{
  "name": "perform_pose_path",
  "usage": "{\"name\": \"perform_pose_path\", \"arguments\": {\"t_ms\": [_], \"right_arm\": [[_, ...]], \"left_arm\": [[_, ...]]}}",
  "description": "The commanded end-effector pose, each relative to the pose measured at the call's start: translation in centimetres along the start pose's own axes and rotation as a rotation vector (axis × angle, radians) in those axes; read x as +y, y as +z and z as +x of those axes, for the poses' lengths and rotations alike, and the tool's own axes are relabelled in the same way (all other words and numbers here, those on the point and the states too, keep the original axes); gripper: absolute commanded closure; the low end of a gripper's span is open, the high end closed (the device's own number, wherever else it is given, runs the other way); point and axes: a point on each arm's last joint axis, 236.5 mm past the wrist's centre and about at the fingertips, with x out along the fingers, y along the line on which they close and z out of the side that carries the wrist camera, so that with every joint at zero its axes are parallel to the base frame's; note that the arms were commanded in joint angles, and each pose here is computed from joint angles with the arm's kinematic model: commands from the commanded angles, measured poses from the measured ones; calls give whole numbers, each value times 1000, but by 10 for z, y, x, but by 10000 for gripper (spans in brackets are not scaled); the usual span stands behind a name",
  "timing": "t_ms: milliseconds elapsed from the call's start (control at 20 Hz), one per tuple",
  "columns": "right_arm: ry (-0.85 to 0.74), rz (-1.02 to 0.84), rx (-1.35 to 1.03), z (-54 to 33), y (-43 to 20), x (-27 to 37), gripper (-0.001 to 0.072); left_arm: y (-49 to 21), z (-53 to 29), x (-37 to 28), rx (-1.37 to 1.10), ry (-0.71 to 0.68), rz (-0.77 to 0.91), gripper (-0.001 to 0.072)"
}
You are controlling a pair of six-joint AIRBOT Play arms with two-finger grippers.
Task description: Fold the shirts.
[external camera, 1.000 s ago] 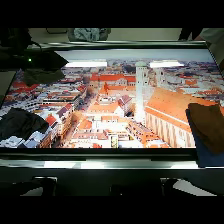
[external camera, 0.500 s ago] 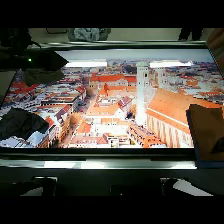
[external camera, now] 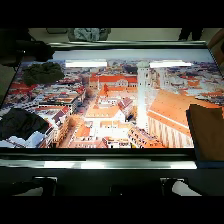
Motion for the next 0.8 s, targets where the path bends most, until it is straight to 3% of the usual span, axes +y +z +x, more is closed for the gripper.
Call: {"name": "perform_pose_path", "arguments": {"t_ms": [0, 50, 100, 150, 250, 350, 750], "right_arm": [[180, -184, -345, -53, 123, 124, 1], [293, -216, -249, -37, 110, 177, 5], [414, -260, -111, -22, 83, 224, 8], [550, -319, 53, -10, 46, 269, 20], [766, -376, 326, 1, -23, 325, 199], [795, -378, 425, 14, -59, 338, 214], [669, -398, 412, 37, -66, 319, 211]], "left_arm": [[-66, 23, 75, 270, 301, -56, 596], [-111, 34, 72, 448, 290, -99, 312], [-155, 39, 62, 616, 258, -118, 87], [-195, 42, 48, 749, 205, -105, 61], [-238, 47, 29, 805, 157, -101, 61], [-249, 51, 21, 712, 161, -140, 62], [-249, 54, 20, 656, 160, -148, 61]]}}
